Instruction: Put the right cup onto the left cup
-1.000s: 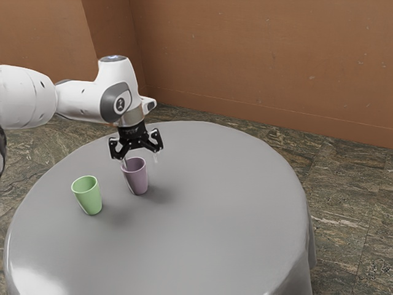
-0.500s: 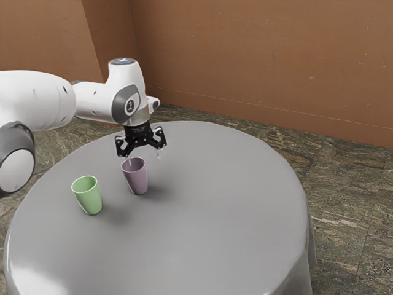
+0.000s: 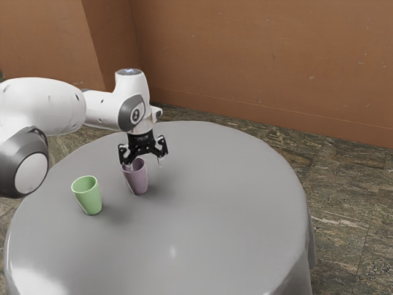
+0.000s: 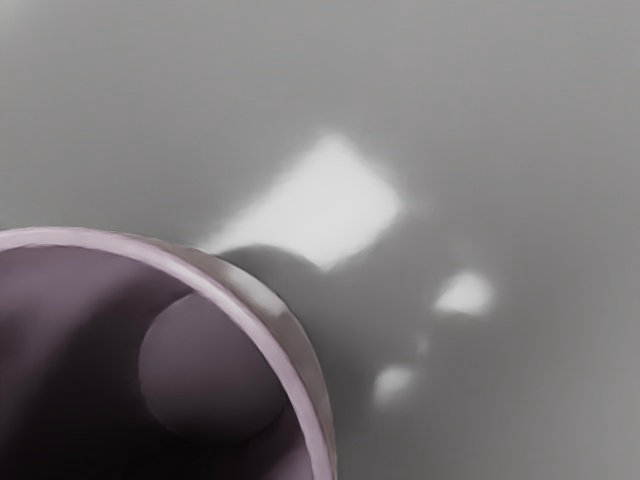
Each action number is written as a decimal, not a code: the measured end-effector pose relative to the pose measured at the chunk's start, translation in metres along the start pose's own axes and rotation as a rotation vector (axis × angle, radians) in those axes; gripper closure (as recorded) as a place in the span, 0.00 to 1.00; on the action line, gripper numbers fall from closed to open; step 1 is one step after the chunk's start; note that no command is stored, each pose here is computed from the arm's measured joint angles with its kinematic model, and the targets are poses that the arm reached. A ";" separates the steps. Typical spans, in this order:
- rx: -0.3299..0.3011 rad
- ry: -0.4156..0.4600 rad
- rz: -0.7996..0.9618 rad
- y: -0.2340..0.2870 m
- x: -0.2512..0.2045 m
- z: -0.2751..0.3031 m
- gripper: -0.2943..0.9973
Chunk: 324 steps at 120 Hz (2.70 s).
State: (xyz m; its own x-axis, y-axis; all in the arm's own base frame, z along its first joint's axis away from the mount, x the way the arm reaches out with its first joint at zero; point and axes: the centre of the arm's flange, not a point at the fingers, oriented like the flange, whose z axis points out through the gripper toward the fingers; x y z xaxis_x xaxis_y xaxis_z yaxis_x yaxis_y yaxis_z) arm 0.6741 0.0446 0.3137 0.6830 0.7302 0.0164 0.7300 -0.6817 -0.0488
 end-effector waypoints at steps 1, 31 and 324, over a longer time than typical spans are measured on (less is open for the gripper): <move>0.000 0.000 0.000 0.000 0.000 0.000 0.25; 0.006 -0.012 -0.014 0.000 0.000 0.011 0.40; 0.055 -0.054 -0.185 -0.145 -0.003 -0.095 0.83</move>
State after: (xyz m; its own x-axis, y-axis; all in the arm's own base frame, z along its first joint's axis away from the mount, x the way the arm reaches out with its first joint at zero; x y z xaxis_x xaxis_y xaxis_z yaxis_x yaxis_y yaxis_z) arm 0.5683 0.1374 0.4152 0.5337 0.8454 -0.0235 0.8397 -0.5330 -0.1040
